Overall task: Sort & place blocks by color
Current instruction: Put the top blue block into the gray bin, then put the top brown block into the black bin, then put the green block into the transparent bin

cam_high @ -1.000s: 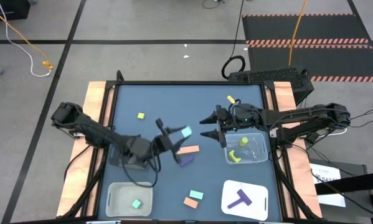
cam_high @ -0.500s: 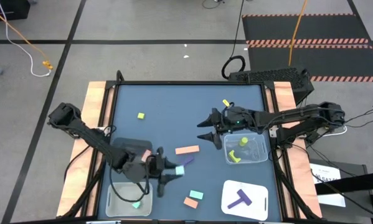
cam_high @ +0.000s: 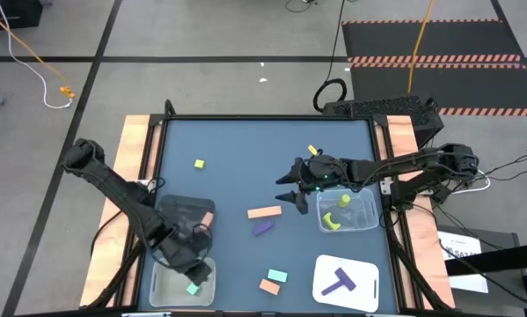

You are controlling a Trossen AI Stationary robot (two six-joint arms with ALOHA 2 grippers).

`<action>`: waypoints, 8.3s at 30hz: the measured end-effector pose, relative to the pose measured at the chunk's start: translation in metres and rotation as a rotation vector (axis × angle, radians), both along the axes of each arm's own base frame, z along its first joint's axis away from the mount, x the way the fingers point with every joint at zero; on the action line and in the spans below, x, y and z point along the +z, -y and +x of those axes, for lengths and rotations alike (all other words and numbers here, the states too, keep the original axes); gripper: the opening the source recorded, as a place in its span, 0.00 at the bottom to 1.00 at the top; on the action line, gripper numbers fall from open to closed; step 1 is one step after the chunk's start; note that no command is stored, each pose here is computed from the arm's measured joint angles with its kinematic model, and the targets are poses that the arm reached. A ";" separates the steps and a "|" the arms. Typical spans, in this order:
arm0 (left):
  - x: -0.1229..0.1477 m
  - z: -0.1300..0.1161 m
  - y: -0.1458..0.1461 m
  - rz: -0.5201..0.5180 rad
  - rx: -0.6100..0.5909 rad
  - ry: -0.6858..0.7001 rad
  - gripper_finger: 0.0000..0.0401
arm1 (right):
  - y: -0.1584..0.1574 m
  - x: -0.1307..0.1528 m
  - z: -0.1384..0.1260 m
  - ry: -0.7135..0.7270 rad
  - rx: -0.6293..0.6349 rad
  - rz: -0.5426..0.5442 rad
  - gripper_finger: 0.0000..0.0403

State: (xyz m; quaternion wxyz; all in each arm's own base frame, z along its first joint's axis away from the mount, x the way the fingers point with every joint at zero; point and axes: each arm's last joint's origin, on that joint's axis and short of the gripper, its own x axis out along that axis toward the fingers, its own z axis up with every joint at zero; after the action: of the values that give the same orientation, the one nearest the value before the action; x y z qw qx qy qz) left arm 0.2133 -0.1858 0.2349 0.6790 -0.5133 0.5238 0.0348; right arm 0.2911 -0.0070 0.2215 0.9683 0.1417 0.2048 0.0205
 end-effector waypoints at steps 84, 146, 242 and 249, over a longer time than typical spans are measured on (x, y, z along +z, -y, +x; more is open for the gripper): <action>0.012 0.059 -0.078 0.422 -0.027 0.430 0.59 | -0.026 -0.120 0.029 -0.353 0.107 -0.259 0.28; 0.064 0.095 -0.171 1.112 0.577 0.802 0.48 | -0.016 0.044 -0.010 0.061 -0.311 -1.122 0.28; 0.035 -0.065 -0.137 0.810 0.524 -0.161 0.51 | -0.009 -0.024 -0.031 -0.033 -0.240 -0.376 0.70; 0.026 -0.045 -0.174 0.924 0.504 -0.301 0.46 | -0.009 -0.024 -0.031 -0.033 -0.241 -0.375 0.70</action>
State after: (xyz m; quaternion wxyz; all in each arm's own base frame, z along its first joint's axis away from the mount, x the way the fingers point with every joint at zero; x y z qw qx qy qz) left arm 0.1678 -0.0114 0.2611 0.7221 -0.2606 0.4061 0.4958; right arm 0.2605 0.0017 0.1975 0.9697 -0.0169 0.2022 -0.1358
